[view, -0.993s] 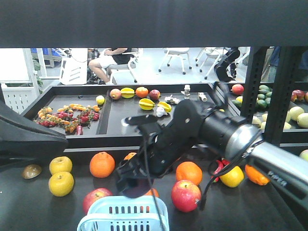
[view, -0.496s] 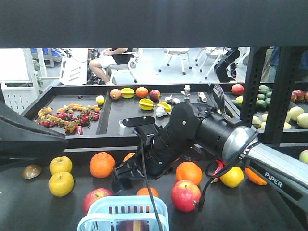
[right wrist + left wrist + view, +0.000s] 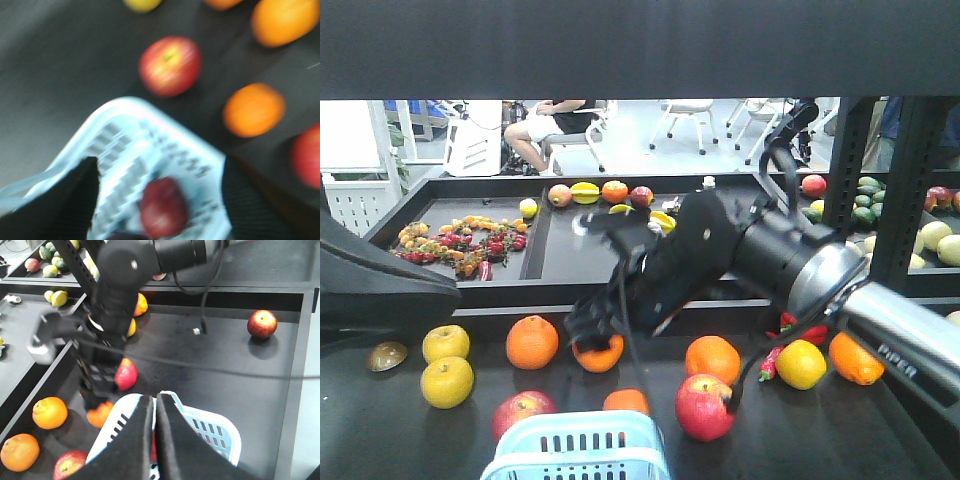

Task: Pick three apples into basket with both arms
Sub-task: 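Carry the apple over the basket and release it inside, then move the right gripper above the red-yellow apple near the bin edge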

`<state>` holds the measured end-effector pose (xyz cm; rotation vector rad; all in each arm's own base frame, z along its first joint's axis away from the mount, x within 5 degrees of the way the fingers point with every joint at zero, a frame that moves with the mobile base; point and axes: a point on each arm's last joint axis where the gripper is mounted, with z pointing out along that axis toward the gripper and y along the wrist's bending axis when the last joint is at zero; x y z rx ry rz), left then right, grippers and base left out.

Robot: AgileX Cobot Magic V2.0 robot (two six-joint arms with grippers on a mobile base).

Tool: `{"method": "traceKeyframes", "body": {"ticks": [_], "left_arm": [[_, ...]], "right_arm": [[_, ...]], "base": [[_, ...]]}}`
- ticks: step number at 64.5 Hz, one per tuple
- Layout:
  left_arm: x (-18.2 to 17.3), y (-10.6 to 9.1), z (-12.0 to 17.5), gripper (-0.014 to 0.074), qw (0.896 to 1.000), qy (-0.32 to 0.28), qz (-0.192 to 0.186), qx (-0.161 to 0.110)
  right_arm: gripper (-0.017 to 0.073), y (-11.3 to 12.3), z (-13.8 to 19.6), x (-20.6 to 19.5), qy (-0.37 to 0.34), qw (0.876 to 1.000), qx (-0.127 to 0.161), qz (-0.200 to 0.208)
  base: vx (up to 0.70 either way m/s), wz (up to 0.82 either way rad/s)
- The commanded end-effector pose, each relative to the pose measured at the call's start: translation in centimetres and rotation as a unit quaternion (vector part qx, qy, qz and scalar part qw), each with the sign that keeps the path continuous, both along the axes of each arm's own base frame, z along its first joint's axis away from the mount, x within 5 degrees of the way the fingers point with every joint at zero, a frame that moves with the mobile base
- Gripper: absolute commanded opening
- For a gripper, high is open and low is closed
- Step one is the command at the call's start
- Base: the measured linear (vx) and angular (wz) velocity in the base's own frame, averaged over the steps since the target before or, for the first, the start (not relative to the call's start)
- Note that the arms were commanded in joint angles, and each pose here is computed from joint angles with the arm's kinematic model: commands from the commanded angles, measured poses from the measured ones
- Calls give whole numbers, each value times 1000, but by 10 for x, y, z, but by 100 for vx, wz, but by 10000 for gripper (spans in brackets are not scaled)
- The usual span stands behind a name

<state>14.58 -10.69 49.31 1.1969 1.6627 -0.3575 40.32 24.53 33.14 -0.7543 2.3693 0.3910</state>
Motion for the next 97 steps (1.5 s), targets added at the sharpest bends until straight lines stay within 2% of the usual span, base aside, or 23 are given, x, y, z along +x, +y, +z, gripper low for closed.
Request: {"method": "traceKeyframes", "body": {"ticks": [1, 7, 14, 19, 22, 26, 32, 37, 42, 54, 64, 72, 83, 89, 97], "left_arm": [[-6, 0, 15, -8, 999, -28, 3, -39], [-6, 0, 15, -8, 999, -28, 3, -39], [-6, 0, 15, -8, 999, -28, 3, -39], [-6, 0, 15, -8, 999, -28, 3, -39], [-6, 0, 15, -8, 999, -28, 3, -39], [-6, 0, 15, -8, 999, -28, 3, -39], [-6, 0, 15, -8, 999, -28, 3, -39], [-6, 0, 15, -8, 999, -28, 3, -39], [-6, 0, 15, -8, 999, -28, 3, -39], [-6, 0, 15, -8, 999, -28, 3, -39], [-6, 0, 15, -8, 999, -28, 3, -39], [-6, 0, 15, -8, 999, -28, 3, -39], [-6, 0, 15, -8, 999, -28, 3, -39], [-6, 0, 15, -8, 999, -28, 3, -39], [-6, 0, 15, -8, 999, -28, 3, -39]], "right_arm": [[348, -28, 63, -3, -94, 994, 7, -56], [221, -55, 76, 0, -90, 989, -30, -109], [69, -93, 74, 2, -29, 983, -83, -164], [-14, -117, 76, 6, -13, 975, -59, -214], [-11, -129, 81, 5, -3, 969, -30, -244], [-9, -140, 89, 2, 1, 965, -2, -261], [-6, -154, 99, -2, -9, 961, 6, -275], [-4, -162, 104, -4, -18, 958, 2, -285], [-4, -169, 100, -8, -12, 956, -17, -294], [-4, -181, 44, -25, 85, 948, -83, -296], [-4, -201, 16, -54, 142, 935, -117, -303], [-4, -230, 6, -84, 172, 918, -122, -335], [-4, -270, 3, -125, 195, 893, -102, -394], [-4, -285, -1, -145, 207, 885, -89, -407], [-1, -294, -17, -167, 237, 881, -81, -402]], "base": [[0, 0], [0, 0], [0, 0], [0, 0], [0, 0], [0, 0], [0, 0], [0, 0], [0, 0], [0, 0], [0, 0], [0, 0], [0, 0], [0, 0], [0, 0]]}}
